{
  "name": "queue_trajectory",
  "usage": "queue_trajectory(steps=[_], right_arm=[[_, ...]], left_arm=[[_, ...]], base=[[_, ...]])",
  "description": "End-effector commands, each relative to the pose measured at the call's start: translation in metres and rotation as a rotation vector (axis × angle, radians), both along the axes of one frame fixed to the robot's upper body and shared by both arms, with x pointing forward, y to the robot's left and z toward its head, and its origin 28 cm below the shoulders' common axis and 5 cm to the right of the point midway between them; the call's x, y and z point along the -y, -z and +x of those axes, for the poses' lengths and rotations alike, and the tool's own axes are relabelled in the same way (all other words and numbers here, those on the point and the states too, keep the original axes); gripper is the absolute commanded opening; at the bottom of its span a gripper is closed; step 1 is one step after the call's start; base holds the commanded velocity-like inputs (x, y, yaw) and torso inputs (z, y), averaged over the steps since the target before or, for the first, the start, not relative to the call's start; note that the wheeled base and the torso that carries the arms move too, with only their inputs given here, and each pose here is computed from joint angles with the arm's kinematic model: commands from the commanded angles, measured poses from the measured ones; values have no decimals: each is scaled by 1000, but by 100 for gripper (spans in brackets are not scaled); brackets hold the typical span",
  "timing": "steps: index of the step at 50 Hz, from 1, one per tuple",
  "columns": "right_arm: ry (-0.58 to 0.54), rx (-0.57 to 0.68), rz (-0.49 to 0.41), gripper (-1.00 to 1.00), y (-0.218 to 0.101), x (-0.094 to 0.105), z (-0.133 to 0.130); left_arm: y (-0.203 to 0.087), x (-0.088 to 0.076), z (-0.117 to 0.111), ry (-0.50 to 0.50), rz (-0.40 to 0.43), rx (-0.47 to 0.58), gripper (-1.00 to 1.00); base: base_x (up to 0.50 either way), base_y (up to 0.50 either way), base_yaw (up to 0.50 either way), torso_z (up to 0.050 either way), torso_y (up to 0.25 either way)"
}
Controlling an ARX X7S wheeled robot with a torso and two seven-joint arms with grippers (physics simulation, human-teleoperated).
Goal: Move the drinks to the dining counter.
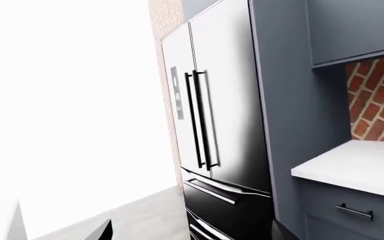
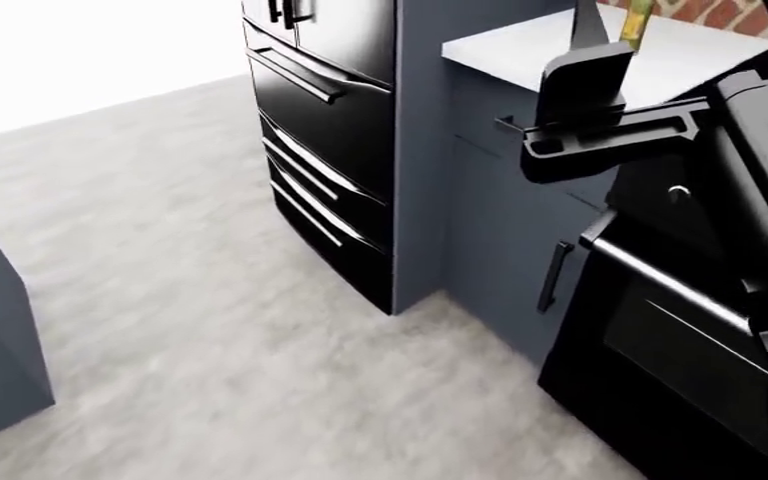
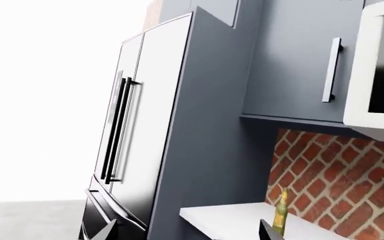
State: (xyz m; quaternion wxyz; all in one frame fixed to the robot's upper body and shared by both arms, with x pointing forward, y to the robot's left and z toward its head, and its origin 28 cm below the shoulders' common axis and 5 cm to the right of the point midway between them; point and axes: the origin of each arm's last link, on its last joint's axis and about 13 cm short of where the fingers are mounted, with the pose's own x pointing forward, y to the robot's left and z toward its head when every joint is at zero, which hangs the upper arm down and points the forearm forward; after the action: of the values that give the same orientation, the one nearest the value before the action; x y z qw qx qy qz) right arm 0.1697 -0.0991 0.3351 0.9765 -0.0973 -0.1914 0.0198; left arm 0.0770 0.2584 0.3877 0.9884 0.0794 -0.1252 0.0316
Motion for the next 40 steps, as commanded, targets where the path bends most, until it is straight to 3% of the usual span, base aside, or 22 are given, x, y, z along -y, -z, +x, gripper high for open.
queue_trajectory(steps=[1,19,22,40], right_arm=[[-17,34,-26,100,0,-1,-1],[-23,26,-30,100,1,-2,-1],[2,19,-79,100,1,-2,0],[-2,26,-84,100,2,-2,-1]], left_arm=[[1,0,1,-1,1,-3,100],[1,0,1,-2,-1,-5,100],[0,0,1,-1,1,-4,100],[1,-1,1,-3,-2,-4,100]], base=[[484,256,0,0,0],[475,263,0,0,1],[358,325,0,0,3],[-43,528,0,0,1]])
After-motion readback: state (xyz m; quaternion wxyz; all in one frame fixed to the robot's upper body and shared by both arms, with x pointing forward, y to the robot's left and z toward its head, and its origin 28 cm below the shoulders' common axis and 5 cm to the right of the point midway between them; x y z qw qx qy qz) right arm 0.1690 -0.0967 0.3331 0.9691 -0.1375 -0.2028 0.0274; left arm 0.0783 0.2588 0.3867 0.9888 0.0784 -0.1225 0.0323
